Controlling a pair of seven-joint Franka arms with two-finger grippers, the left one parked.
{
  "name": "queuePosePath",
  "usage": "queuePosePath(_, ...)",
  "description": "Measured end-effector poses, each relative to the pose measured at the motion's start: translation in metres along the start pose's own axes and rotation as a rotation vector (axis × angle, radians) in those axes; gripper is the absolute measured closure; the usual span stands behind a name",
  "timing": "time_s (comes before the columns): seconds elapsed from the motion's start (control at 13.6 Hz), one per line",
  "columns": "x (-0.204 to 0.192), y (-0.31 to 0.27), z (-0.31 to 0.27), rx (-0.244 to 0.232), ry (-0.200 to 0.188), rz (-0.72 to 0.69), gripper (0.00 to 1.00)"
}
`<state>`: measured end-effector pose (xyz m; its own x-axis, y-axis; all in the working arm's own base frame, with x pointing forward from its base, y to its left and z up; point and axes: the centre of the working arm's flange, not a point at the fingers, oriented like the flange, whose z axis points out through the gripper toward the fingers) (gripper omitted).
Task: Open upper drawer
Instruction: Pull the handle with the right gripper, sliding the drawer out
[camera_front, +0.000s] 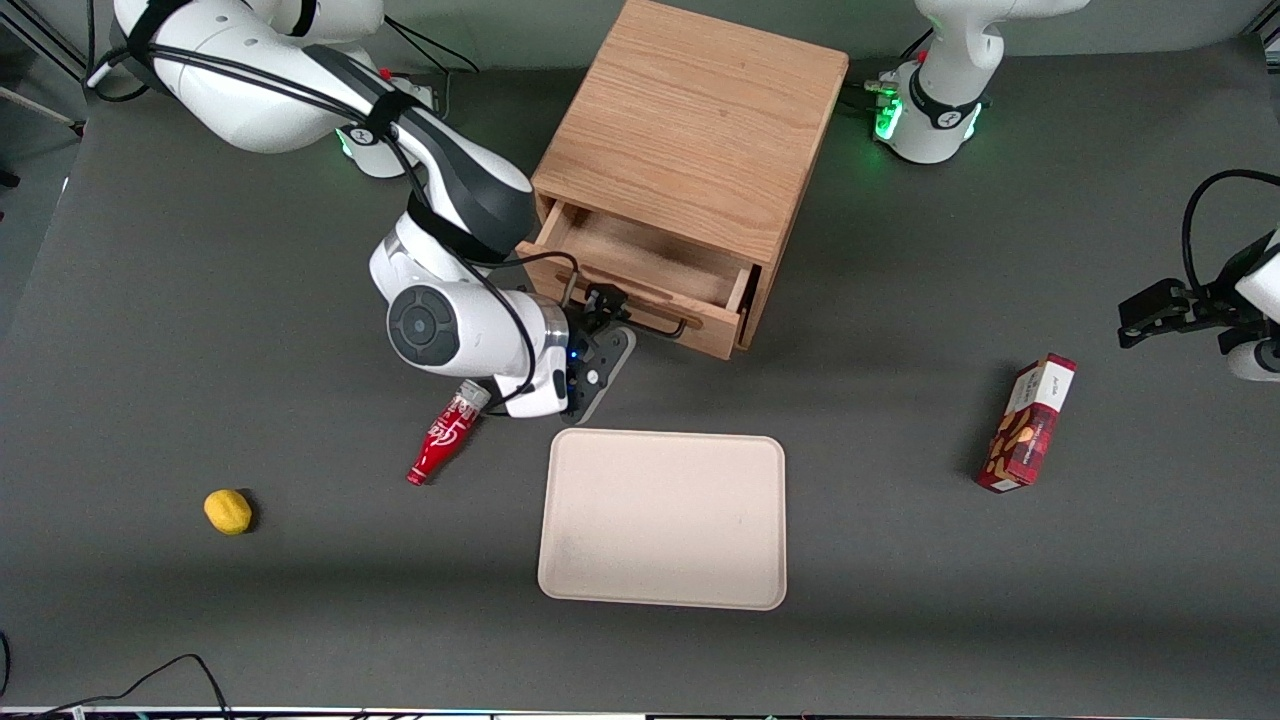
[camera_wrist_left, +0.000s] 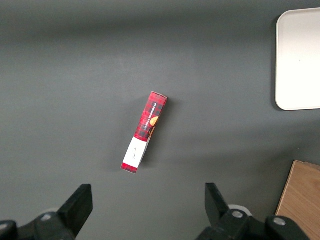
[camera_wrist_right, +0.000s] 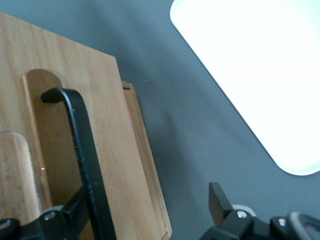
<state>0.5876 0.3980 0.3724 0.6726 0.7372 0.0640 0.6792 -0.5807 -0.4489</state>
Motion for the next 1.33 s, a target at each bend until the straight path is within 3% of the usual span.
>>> queuePosePath(0.59,0.001,0.054,-0.020,-0.008,-0.013,0.036,0.00)
queuePosePath(1.33,0.015,0.095,-0.047,0.004,0.077,0.047,0.00)
